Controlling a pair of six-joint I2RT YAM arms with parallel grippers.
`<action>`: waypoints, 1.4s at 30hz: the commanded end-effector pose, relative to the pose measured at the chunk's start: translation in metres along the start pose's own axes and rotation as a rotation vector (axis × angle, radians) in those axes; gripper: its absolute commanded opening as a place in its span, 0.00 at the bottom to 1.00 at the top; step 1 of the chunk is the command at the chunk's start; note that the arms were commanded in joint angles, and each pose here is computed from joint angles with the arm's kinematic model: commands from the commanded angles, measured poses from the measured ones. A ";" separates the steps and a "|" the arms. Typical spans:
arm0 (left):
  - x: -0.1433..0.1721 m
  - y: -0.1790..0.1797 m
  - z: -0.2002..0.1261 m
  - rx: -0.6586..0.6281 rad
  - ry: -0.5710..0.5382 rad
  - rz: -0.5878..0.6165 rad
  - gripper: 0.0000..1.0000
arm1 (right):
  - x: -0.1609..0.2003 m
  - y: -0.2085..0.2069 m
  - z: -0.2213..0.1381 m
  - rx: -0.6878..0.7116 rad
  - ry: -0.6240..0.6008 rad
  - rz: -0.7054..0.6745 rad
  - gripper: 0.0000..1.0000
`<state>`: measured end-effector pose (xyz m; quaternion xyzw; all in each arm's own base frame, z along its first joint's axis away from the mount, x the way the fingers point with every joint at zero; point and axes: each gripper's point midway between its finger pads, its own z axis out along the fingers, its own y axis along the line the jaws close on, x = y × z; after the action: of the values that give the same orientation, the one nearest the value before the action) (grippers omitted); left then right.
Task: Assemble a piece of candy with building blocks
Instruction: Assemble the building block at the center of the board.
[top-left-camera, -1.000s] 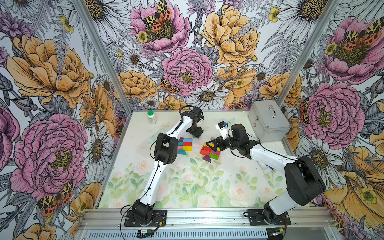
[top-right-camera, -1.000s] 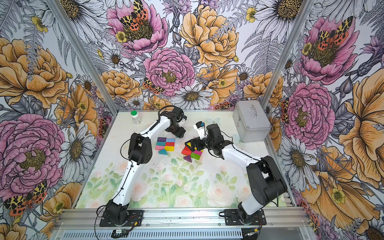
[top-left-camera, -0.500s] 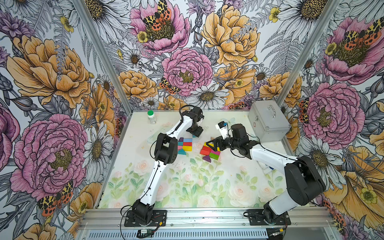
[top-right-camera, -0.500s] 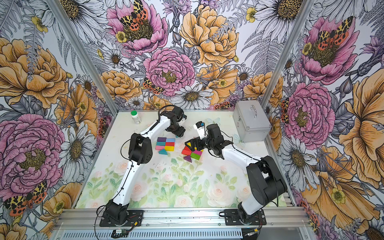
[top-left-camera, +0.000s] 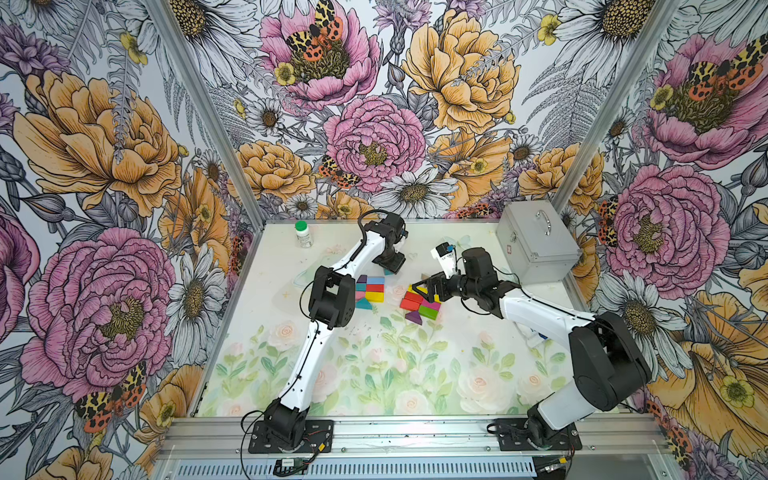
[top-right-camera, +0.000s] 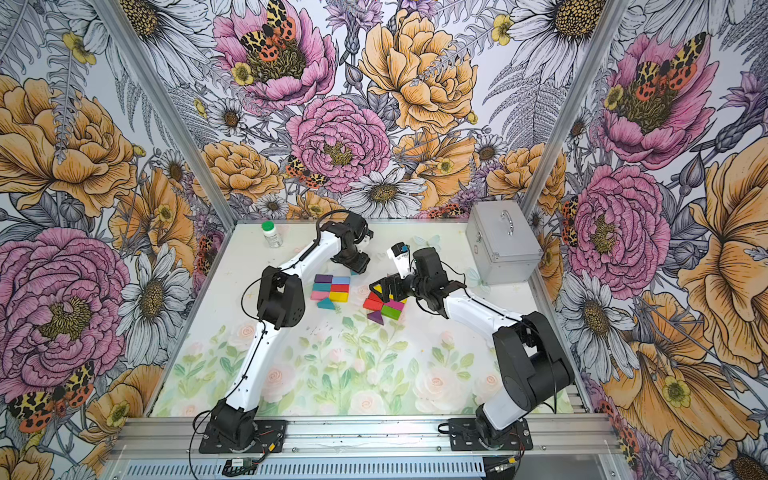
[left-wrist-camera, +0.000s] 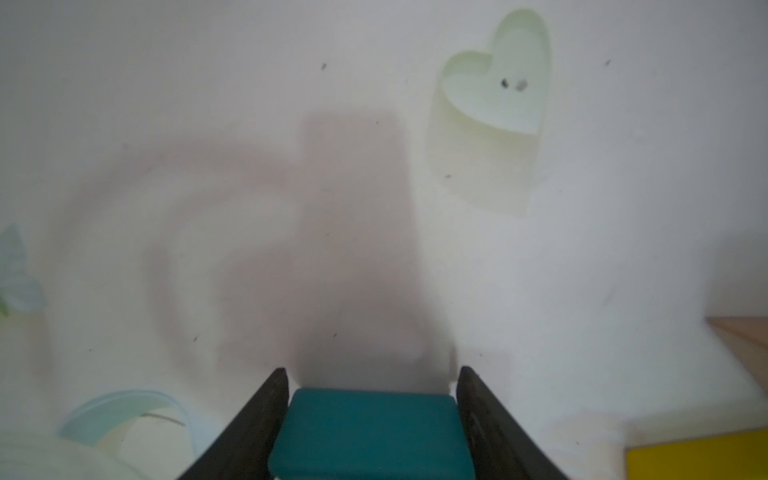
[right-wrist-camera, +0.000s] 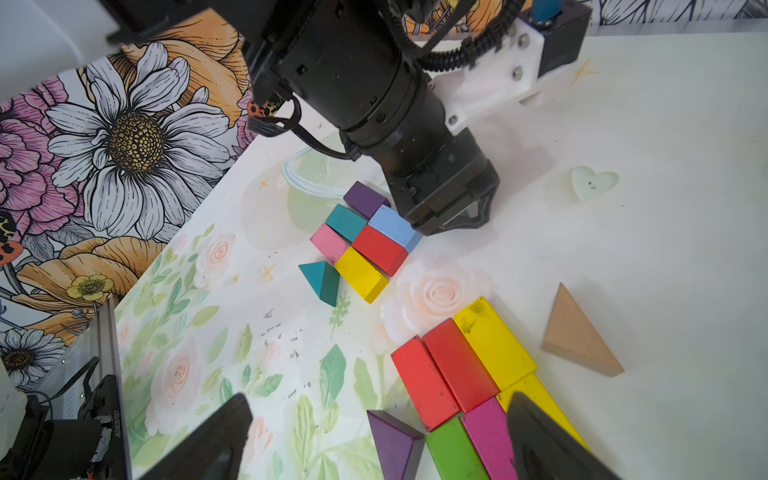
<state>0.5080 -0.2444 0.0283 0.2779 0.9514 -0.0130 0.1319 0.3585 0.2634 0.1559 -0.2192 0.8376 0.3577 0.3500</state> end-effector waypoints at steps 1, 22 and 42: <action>0.003 0.006 0.006 -0.016 0.013 -0.009 0.60 | -0.010 0.008 -0.002 -0.022 -0.031 -0.011 0.97; 0.021 0.062 -0.008 -0.082 0.032 -0.196 0.57 | -0.015 0.008 -0.002 -0.026 -0.039 -0.006 0.97; 0.042 0.075 -0.011 -0.069 0.059 -0.361 0.58 | -0.020 0.020 -0.007 -0.060 -0.054 -0.028 0.97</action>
<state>0.5161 -0.1662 0.0266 0.1212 0.9860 0.0048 0.1149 0.3566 0.2665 0.1584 -0.2167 0.8349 0.3688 0.3463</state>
